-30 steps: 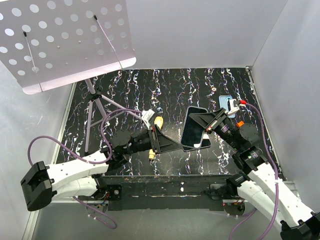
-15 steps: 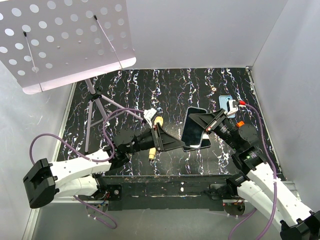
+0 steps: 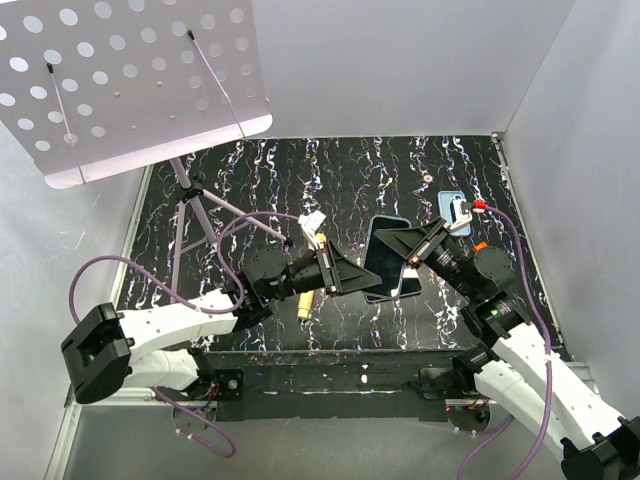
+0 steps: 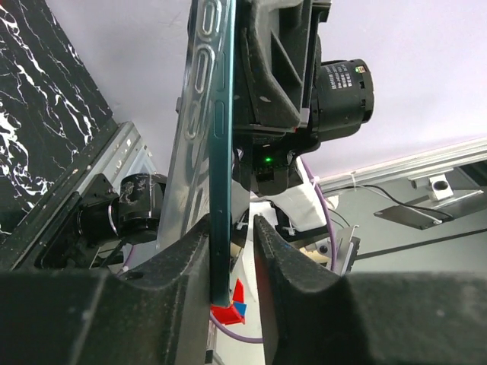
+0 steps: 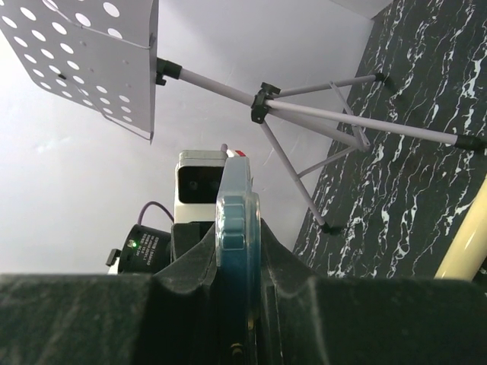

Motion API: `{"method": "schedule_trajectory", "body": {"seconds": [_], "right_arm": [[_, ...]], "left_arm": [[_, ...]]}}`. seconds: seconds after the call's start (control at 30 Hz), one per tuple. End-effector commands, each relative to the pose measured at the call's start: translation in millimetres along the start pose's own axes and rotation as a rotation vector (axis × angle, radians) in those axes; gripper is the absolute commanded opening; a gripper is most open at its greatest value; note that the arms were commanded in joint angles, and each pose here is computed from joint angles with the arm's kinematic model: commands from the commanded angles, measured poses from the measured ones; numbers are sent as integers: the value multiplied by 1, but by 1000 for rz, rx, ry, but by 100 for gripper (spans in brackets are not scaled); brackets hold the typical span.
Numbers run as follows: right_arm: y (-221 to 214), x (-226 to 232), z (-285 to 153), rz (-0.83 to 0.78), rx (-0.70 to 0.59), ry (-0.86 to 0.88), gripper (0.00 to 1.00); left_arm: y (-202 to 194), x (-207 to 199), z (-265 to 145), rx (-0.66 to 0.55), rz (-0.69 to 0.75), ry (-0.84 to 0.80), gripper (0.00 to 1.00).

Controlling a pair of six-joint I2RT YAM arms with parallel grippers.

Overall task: Take the phone out of the phone case
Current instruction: Remove the phone case from the phone.

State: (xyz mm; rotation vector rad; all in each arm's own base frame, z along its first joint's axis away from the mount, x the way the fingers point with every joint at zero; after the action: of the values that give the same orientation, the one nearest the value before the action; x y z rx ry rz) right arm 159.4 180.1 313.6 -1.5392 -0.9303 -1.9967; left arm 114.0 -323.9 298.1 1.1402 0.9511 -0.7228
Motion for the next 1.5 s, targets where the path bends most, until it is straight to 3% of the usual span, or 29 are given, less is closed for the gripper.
{"method": "schedule_trajectory", "body": {"seconds": [0.0, 0.1, 0.17, 0.2, 0.27, 0.53, 0.67, 0.8, 0.9, 1.1, 1.27, 1.47], "right_arm": [[-8, 25, -4, -69, 75, 96, 1], [-10, 24, -5, -85, 90, 84, 1], [-11, 23, -6, -107, 97, 71, 1], [-11, 22, -7, -113, 101, 54, 2], [-12, 21, -11, -150, 116, 16, 13], [-14, 25, -32, -322, 215, -137, 75], [-17, 34, -45, -364, 235, -114, 88], [-17, 38, -53, -374, 213, -117, 87], [-16, 42, -51, -382, 213, -97, 79], [-24, 56, -36, -406, 337, 43, 55], [-25, 54, -31, -386, 349, 59, 54], [-27, 47, -25, -361, 365, 54, 39]], "left_arm": [[17, -23, 11, -63, 43, -90, 22], [17, -22, 12, -64, 53, -100, 13], [18, -22, 11, -68, 65, -112, 1], [19, -22, 10, -66, 70, -114, 0], [21, -21, 6, -70, 76, -121, 0], [33, -30, -17, -86, 99, -175, 0], [39, -36, -28, -91, 126, -173, 0], [41, -43, -37, -82, 143, -197, 0], [41, -48, -42, -72, 148, -216, 0], [40, -51, -47, -73, 141, -229, 0], [41, -52, -47, -80, 142, -230, 0], [42, -53, -45, -75, 140, -241, 0]]}}
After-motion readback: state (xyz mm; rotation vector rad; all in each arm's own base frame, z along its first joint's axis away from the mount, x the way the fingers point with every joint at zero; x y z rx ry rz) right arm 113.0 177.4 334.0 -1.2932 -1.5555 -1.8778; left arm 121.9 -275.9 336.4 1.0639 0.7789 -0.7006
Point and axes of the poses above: each gripper's point midway between its finger pads, its own z axis out along the fingers, its own x axis along the line the jaws close on, y = z × x, the point moved 6 cm from there along -z, back along the fingers, and after that the axes turned 6 degrees about z, right-handed, at the moved point
